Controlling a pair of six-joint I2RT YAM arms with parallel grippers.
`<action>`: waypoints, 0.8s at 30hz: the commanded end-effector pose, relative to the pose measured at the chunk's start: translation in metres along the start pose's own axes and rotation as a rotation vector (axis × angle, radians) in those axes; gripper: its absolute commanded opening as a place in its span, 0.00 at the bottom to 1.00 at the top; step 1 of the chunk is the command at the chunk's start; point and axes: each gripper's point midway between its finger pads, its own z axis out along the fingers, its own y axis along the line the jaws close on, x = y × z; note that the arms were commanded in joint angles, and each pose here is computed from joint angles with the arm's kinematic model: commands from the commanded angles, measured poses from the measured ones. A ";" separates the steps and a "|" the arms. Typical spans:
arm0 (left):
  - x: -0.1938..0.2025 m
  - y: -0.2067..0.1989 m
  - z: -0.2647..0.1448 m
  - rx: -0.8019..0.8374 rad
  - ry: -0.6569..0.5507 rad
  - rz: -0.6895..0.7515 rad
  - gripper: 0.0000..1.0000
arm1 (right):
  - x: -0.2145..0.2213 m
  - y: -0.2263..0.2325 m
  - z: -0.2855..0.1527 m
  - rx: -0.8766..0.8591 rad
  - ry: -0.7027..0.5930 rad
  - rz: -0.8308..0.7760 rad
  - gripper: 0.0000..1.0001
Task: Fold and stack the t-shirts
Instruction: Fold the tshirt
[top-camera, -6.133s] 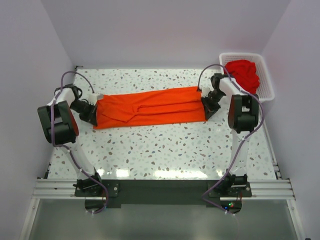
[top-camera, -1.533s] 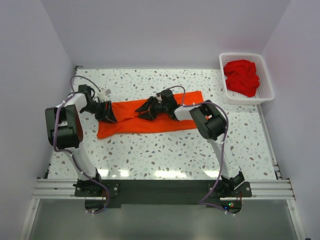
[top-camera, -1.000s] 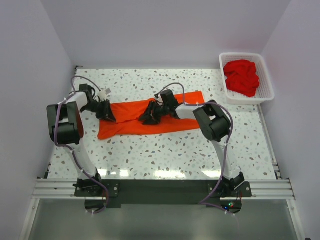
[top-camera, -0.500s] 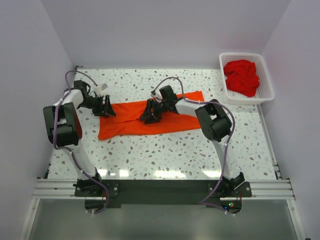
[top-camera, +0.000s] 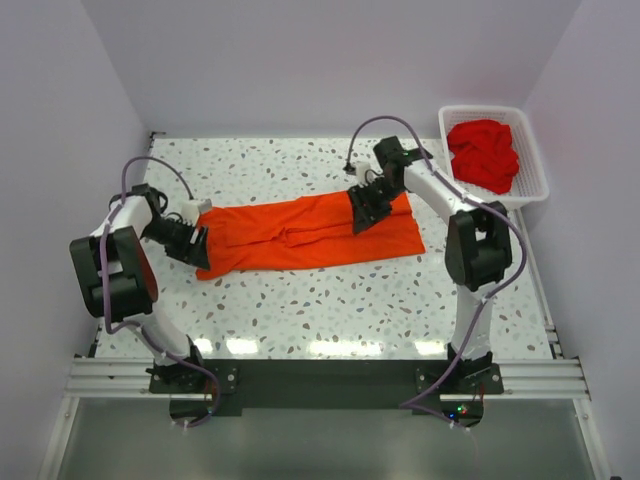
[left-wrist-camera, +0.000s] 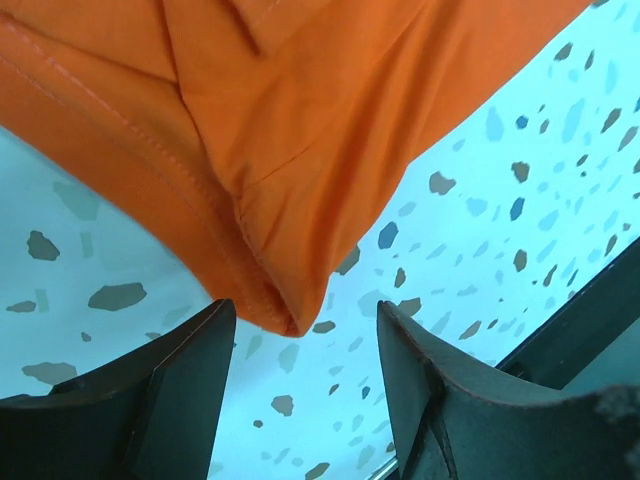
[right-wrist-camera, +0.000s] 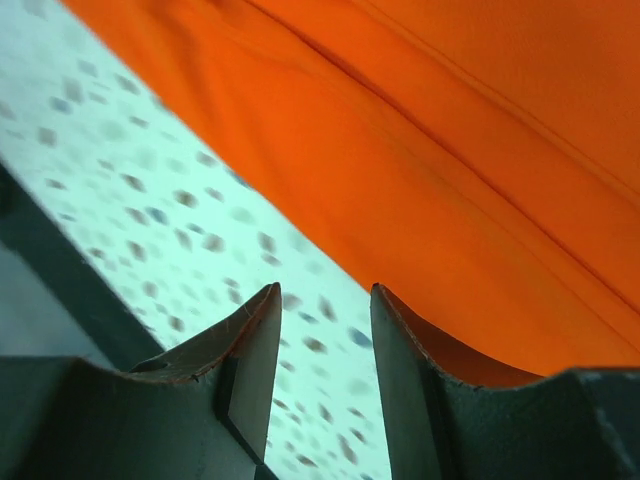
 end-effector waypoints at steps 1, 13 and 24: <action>0.011 0.015 0.003 -0.040 0.063 0.077 0.64 | 0.070 -0.064 -0.034 0.199 0.249 -0.046 0.45; 0.010 0.008 0.029 0.033 0.076 0.080 0.39 | 0.090 -0.145 -0.020 0.395 0.336 -0.049 0.40; 0.032 0.060 0.005 -0.186 0.224 0.042 0.00 | 0.129 -0.174 -0.021 0.507 0.486 -0.116 0.38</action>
